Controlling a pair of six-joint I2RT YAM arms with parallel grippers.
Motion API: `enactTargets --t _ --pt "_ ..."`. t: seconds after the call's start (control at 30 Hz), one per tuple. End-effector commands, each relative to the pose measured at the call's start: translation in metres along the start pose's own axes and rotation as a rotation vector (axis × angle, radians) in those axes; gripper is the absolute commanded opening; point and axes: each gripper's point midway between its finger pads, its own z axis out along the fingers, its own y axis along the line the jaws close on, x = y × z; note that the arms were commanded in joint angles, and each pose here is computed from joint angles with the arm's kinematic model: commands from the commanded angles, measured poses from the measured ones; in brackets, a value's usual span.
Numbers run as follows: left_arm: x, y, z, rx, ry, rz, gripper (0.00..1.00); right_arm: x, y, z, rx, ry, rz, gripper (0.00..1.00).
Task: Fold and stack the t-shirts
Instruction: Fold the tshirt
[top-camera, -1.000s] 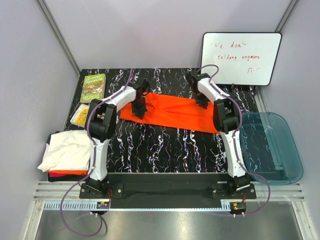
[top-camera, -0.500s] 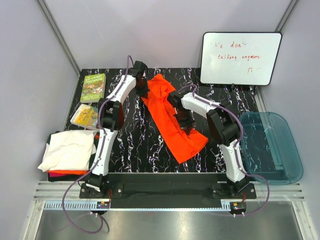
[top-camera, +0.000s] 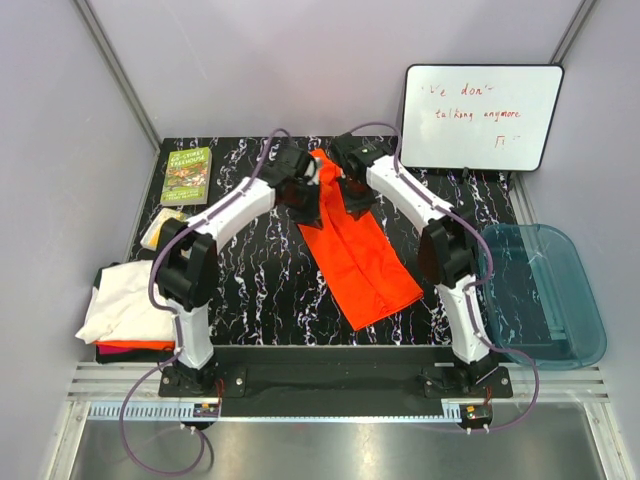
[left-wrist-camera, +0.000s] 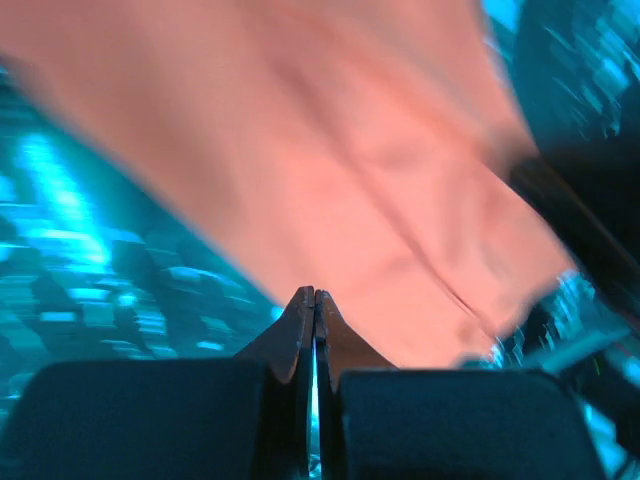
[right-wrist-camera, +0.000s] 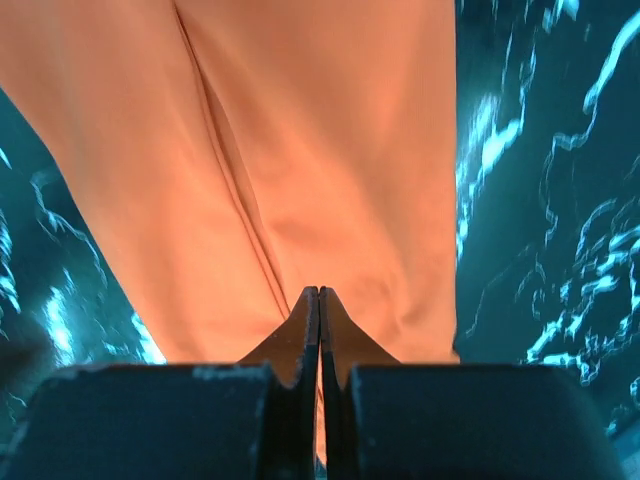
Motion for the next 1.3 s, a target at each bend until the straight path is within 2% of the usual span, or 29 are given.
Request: enactTargets --t 0.0,0.13,0.23,0.37,0.5,0.7,0.87,1.03,1.13,1.27 --pt "0.032 -0.055 0.005 0.136 0.031 0.071 0.00 -0.022 0.001 0.024 0.026 -0.021 0.012 0.00" --pt "0.071 -0.073 0.025 0.170 0.138 0.074 0.00 -0.034 -0.009 0.051 0.031 -0.001 0.053 0.00" --pt "0.096 -0.082 0.034 0.173 0.196 0.099 0.00 -0.042 -0.027 0.054 0.057 -0.003 0.117 0.00" --pt "0.121 -0.079 0.045 0.162 0.251 0.108 0.00 -0.051 -0.080 0.055 0.093 -0.006 0.273 0.00" --pt "0.139 -0.074 0.058 0.149 0.305 0.112 0.00 -0.060 -0.112 0.042 0.079 -0.034 0.344 0.00" --pt "0.163 -0.050 0.066 0.073 0.389 0.082 0.00 -0.072 -0.127 0.019 0.079 -0.094 0.331 0.00" --pt "0.178 -0.024 0.061 -0.034 0.446 0.071 0.00 -0.069 -0.124 0.012 0.055 -0.092 0.316 0.00" --pt "0.179 0.012 0.042 -0.143 0.442 0.035 0.00 -0.057 -0.125 0.000 0.054 -0.075 0.284 0.00" --pt "0.179 0.036 0.025 -0.198 0.442 0.016 0.00 -0.048 -0.124 -0.005 0.046 -0.062 0.262 0.06" --pt "0.180 0.064 0.002 -0.266 0.450 0.008 0.00 -0.047 -0.116 -0.006 -0.005 -0.084 0.260 0.07"
